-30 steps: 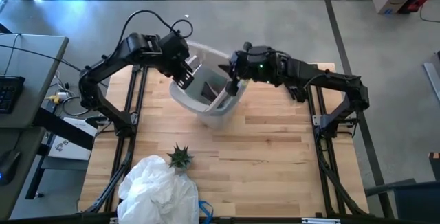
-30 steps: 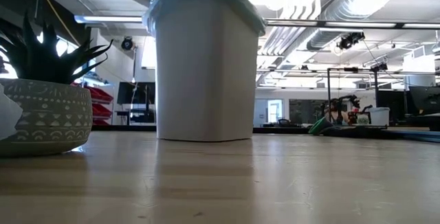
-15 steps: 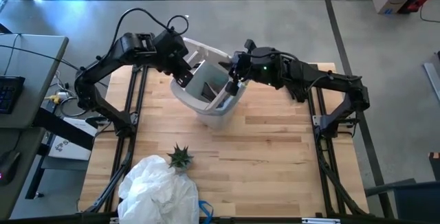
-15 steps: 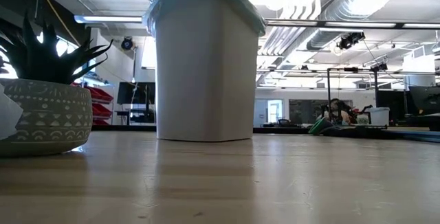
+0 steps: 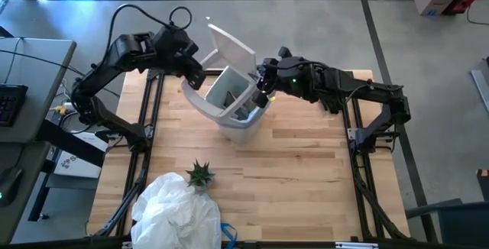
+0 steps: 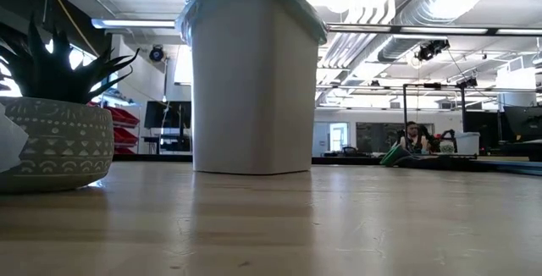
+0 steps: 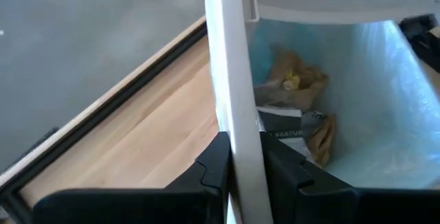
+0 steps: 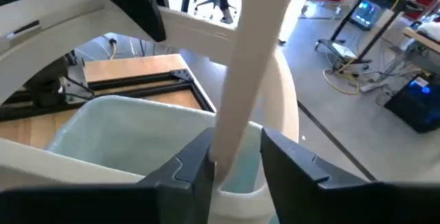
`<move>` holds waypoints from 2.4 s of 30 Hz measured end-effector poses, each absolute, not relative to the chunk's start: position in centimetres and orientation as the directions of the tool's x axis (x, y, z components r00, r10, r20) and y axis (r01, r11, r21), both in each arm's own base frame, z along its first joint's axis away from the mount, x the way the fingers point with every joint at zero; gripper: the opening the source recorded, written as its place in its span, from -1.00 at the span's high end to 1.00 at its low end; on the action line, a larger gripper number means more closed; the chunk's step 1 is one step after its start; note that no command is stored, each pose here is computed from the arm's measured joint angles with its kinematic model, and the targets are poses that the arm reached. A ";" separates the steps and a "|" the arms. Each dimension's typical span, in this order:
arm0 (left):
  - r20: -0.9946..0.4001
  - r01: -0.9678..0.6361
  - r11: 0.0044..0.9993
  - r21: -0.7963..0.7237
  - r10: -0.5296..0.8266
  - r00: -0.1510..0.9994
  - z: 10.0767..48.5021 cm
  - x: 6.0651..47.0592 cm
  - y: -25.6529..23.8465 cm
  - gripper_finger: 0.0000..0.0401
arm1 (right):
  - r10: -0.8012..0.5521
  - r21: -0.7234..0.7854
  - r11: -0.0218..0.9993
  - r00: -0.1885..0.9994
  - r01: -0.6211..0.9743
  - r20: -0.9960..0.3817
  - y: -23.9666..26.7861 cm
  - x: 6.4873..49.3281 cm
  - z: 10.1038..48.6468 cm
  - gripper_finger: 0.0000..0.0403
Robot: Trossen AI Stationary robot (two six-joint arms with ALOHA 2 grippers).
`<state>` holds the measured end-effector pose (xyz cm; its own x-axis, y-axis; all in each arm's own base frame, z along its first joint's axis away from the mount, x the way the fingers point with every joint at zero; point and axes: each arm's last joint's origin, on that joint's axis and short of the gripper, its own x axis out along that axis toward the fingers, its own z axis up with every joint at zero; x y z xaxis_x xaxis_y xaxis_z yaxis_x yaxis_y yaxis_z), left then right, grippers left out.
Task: Place trash/remove bag and relplace
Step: Remove the trash bag from the trash bin
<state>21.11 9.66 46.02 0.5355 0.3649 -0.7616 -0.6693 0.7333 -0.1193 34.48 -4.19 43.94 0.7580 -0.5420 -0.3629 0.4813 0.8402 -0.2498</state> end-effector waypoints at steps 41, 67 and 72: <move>-0.812 -0.913 0.389 0.122 0.568 0.134 42.9 14.8 15.9 0.83 | -0.641 -0.362 0.765 0.576 0.532 -0.508 -0.3 32.6 41.8 0.24; -0.867 -0.947 0.311 -0.087 0.443 0.226 21.7 11.2 15.6 0.83 | -0.644 -0.393 0.764 0.564 0.512 -0.517 1.4 32.2 41.5 0.24; -0.876 -0.950 0.302 -0.083 0.432 0.214 20.0 11.1 15.4 0.83 | -0.644 -0.392 0.764 0.564 0.513 -0.517 1.4 32.2 41.5 0.24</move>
